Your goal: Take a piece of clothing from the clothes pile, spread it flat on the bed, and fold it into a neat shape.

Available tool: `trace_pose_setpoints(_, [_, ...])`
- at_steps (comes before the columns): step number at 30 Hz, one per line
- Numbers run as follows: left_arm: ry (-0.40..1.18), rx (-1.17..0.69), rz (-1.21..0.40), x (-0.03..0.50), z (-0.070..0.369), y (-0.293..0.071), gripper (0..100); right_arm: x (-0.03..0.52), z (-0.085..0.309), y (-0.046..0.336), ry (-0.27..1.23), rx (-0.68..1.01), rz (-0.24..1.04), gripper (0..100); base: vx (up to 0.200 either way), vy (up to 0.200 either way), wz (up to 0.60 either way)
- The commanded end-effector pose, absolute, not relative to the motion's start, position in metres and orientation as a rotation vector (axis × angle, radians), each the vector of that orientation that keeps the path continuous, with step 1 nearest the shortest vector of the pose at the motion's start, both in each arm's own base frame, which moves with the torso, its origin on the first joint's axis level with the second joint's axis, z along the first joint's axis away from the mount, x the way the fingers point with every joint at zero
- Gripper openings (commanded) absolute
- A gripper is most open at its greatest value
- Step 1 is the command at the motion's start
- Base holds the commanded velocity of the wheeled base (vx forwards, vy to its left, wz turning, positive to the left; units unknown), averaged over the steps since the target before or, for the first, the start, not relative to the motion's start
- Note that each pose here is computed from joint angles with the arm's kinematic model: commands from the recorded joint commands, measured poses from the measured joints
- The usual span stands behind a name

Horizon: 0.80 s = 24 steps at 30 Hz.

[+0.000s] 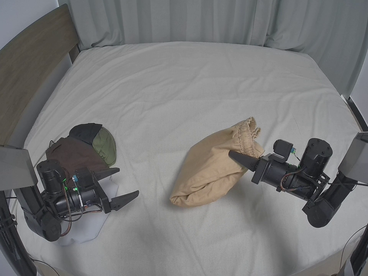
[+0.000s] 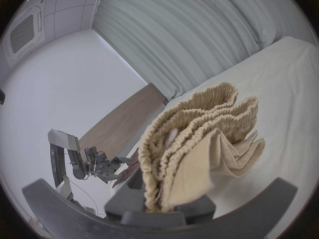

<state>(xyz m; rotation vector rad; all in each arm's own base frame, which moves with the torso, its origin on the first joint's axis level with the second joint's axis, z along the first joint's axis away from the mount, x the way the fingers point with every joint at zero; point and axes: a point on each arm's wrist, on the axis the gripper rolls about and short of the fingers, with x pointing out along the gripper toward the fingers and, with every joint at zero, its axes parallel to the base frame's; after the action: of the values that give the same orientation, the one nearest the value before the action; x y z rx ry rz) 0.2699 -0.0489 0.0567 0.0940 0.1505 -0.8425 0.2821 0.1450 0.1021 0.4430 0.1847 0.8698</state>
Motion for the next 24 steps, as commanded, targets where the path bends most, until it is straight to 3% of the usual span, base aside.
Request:
trace_pose_setpoints(1, [0.150, 0.094, -0.844, 0.270, 0.057, -0.049, 100, 0.295, 0.103, 0.151, 0.160, 0.451, 0.885, 0, 0.000, 0.000, 0.00])
trace_pose_setpoints(18, [0.151, 0.094, -0.845, 0.270, 0.057, -0.050, 100, 0.341, 0.115, 0.156, 0.112, 0.561, 0.967, 0, 0.000, 0.000, 0.00])
trace_pose_setpoints(24, [0.154, 0.093, -0.846, 0.269, 0.056, -0.050, 100, 0.376, 0.107, 0.157, 0.108, 0.563, 0.939, 0, 0.000, 0.000, 0.00])
